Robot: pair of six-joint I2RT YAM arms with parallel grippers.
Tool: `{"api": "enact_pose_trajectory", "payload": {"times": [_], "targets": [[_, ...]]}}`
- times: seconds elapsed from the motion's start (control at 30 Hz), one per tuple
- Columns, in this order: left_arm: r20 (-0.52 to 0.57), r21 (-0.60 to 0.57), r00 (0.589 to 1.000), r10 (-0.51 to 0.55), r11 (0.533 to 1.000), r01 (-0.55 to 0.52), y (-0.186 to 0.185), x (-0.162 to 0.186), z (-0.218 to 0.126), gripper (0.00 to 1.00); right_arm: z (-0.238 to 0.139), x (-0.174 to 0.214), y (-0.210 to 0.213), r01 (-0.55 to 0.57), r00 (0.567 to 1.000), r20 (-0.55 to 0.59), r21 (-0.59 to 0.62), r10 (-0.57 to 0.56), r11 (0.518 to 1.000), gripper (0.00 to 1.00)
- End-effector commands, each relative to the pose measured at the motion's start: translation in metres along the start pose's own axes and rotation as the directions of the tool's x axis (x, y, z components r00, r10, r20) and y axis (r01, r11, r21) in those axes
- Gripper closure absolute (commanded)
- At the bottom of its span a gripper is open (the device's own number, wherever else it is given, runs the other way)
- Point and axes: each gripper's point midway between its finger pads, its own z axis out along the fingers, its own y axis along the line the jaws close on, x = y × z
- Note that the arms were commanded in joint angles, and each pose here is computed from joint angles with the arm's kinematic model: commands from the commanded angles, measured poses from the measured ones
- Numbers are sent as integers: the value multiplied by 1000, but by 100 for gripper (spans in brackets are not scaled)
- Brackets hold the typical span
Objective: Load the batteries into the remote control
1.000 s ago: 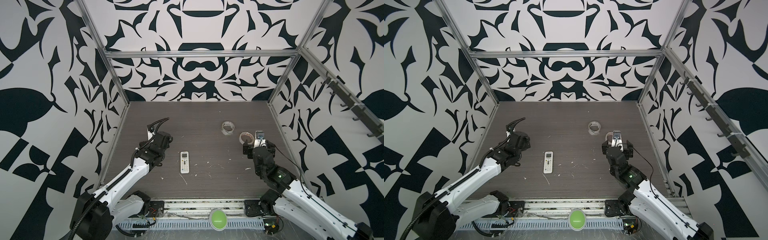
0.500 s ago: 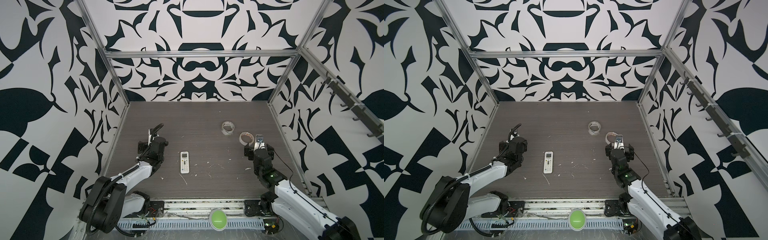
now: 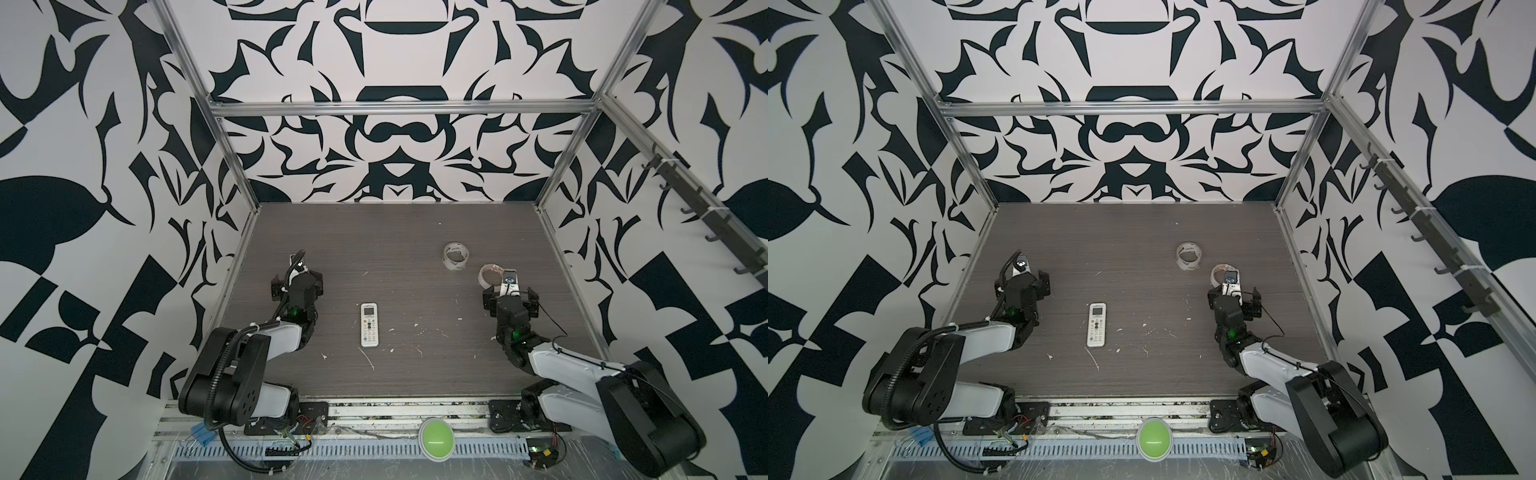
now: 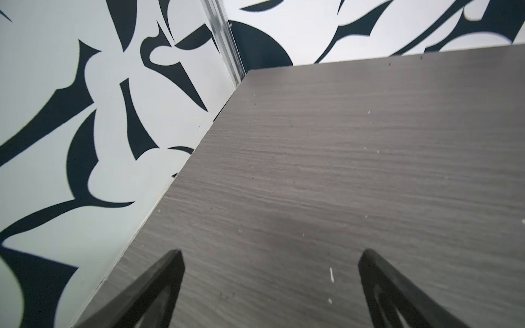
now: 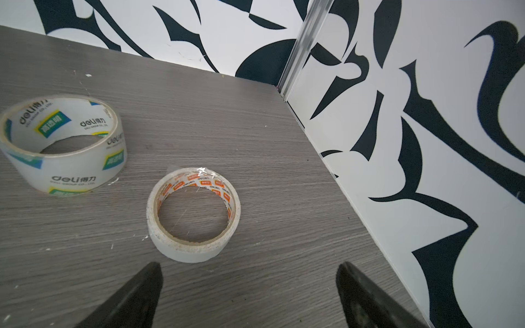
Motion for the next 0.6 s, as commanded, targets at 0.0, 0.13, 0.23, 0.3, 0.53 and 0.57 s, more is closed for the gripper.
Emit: {"api": "enact_pose_trajectory", "payload": {"times": [0.0,0.13,0.23,0.3,0.53,0.57], "targets": [[83,29,994,-68,997,66,2,-18,4,1,2,-31,-5,-68,990,126,35,63,997,0],[104,19,988,-117,993,115,14,-13,8,1,11,-37,7,-24,986,167,11,22,1000,1],[111,24,982,-154,988,152,19,-6,13,1,22,-39,18,40,988,150,0,-40,999,0],[119,41,977,-178,984,174,21,-3,14,1,24,-38,29,54,991,125,-57,-47,997,0],[75,80,974,-212,975,206,23,7,23,1,30,-28,26,-33,977,205,-93,52,995,1],[52,79,975,-214,975,210,23,9,26,1,30,-27,25,-38,978,198,-101,58,994,1]]}}
